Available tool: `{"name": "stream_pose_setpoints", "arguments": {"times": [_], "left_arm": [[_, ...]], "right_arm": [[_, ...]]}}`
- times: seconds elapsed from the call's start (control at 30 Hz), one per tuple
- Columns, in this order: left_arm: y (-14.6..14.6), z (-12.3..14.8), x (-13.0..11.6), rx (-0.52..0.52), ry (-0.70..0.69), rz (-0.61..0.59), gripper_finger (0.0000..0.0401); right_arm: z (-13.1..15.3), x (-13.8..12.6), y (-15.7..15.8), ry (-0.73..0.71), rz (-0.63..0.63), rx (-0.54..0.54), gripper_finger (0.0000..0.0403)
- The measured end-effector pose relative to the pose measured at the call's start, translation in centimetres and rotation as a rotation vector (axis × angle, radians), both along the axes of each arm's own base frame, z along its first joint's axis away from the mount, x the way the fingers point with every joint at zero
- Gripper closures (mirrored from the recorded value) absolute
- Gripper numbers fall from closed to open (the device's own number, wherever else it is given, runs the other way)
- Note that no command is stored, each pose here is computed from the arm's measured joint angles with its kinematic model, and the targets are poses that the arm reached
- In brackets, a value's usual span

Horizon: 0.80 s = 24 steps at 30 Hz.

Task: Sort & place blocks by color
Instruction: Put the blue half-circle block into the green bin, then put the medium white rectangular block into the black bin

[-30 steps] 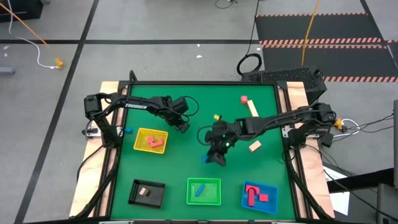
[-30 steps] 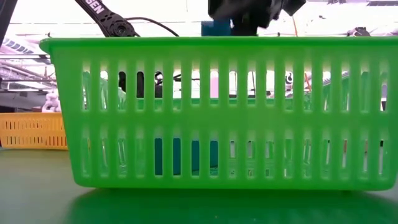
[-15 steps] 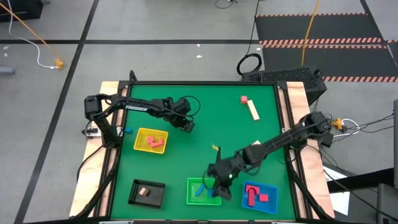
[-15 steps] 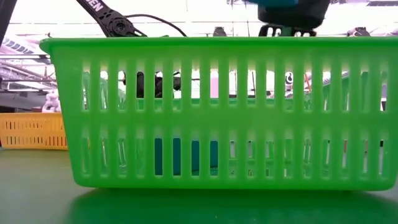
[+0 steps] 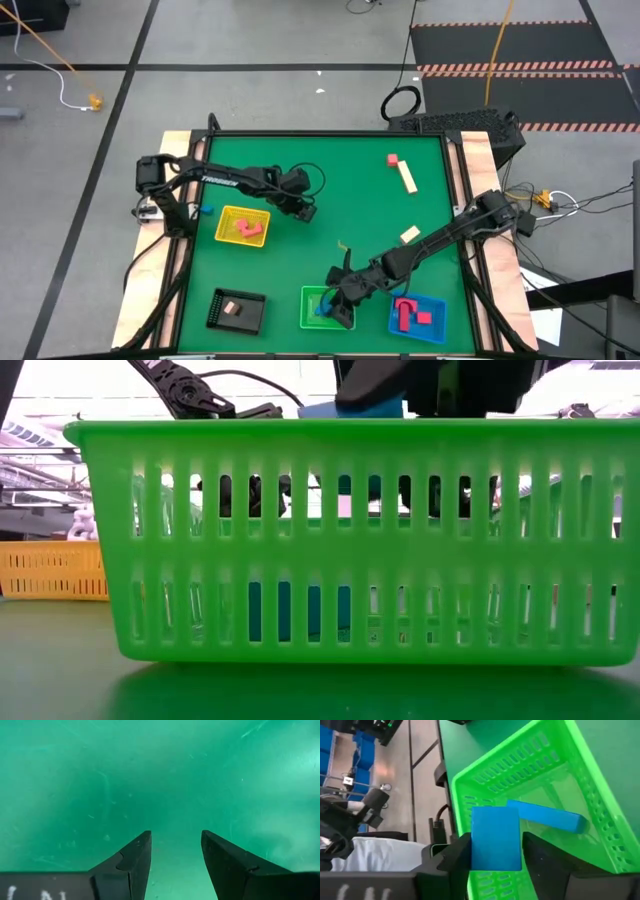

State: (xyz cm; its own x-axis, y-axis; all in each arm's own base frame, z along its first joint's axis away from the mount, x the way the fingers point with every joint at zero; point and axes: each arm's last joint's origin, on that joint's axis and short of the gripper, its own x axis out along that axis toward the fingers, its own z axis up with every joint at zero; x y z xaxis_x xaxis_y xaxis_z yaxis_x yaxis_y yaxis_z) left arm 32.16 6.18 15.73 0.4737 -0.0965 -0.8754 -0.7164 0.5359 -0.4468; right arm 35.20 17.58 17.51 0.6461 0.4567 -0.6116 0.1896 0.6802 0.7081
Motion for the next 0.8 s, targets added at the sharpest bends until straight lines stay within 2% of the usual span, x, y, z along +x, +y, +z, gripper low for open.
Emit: {"name": "stream_pose_setpoints", "arguments": {"times": [0.4,0.47,0.63,0.8], "left_arm": [[-0.8,0.2,0.5,0.01,-0.036,-0.031,0.0226],[-0.7,0.3,0.6,0.027,-0.059,-0.053,0.0226],[-0.3,0.6,1.0,0.067,-0.123,-0.085,0.0226],[0.3,1.0,1.0,0.08,-0.15,-0.084,0.0226]], "right_arm": [[1.4,0.3,-1.3,-0.061,0.016,-0.028,0.0146],[1.6,0.4,-1.9,-0.067,0.049,-0.029,0.0136],[4.0,0.0,-5.0,-0.043,0.067,0.001,0.0127],[6.5,-2.3,-9.9,0.069,0.005,-0.114,0.013]]}}
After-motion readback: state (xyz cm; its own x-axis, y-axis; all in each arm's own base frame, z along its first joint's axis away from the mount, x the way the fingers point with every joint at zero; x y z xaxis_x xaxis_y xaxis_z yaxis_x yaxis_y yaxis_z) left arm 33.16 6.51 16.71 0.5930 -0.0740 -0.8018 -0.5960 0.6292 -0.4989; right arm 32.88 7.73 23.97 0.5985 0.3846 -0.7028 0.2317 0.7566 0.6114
